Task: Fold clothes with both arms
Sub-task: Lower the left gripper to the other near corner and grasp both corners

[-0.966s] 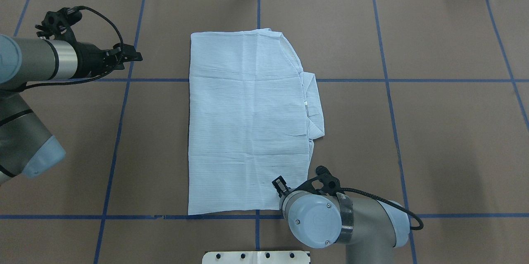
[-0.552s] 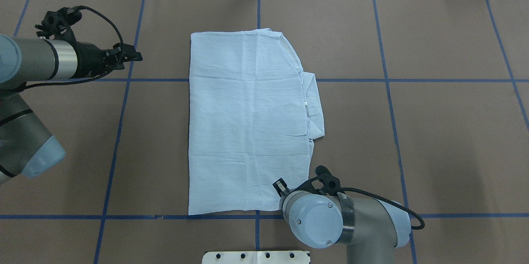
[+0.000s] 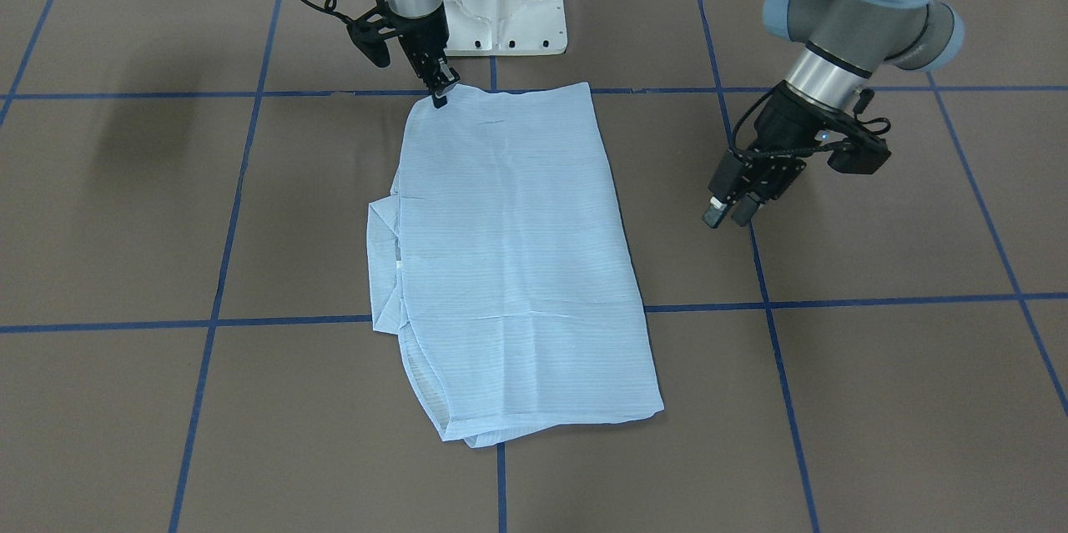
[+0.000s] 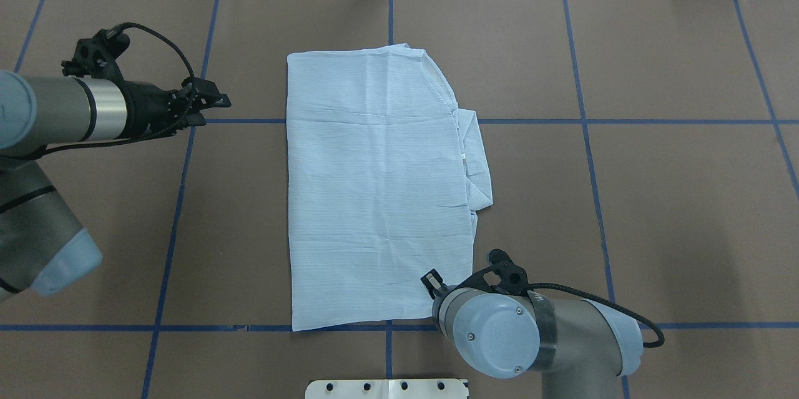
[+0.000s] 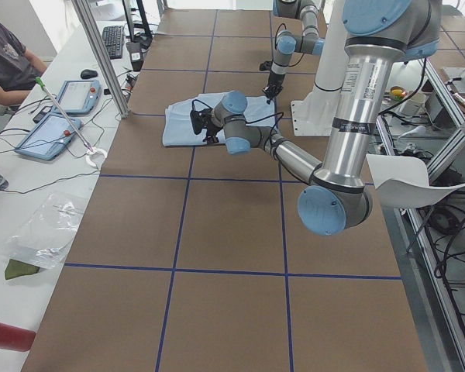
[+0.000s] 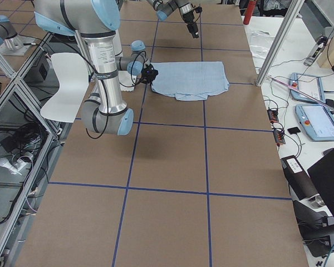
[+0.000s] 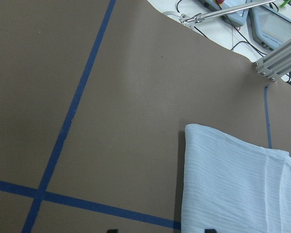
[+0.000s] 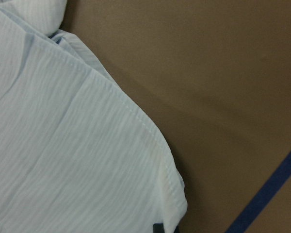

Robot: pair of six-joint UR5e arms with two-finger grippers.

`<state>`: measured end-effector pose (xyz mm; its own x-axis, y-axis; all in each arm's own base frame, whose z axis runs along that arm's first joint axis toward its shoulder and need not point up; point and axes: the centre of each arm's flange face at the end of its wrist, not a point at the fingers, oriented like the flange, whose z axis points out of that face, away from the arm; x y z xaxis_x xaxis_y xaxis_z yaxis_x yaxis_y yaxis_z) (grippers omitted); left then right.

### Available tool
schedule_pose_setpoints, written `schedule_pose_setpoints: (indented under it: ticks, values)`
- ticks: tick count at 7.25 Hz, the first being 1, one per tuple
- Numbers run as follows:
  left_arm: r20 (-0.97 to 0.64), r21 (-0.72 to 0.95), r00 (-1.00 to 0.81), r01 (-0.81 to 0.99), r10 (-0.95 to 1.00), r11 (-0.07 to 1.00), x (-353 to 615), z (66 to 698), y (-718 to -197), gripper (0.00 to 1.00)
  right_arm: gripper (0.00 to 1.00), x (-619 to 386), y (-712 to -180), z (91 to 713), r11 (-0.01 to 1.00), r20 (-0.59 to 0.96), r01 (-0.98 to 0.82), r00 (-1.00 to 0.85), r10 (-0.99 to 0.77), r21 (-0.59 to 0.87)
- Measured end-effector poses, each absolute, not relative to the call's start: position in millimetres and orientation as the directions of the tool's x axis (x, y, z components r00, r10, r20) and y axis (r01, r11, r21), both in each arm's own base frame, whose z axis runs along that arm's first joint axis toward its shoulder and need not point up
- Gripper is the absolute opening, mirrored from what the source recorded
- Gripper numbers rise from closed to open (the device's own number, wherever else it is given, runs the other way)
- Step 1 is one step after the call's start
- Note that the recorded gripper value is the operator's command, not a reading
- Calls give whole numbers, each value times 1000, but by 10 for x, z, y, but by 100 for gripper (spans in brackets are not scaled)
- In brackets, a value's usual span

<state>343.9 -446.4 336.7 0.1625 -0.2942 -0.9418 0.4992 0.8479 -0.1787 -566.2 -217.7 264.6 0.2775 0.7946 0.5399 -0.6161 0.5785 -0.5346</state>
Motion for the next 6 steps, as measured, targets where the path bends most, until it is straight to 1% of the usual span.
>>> schedule_pose_setpoints:
  ticks: [2, 4, 6]
  values:
    - [-908, -308, 120, 461, -402, 832, 3951, 3147, -3612, 66, 0, -5627, -2109, 2656, 585, 542, -610, 284, 791, -535]
    - [-867, -360, 156, 462, -474, 811, 4506, 3111, -2848, 65, 0, -5621, -2085, 2663, 587, 542, -608, 285, 790, -535]
    - [-846, -378, 191, 444, -498, 812, 4847, 3200, -2370, 63, 0, -5624, -2073, 2665, 588, 543, -608, 286, 790, -534]
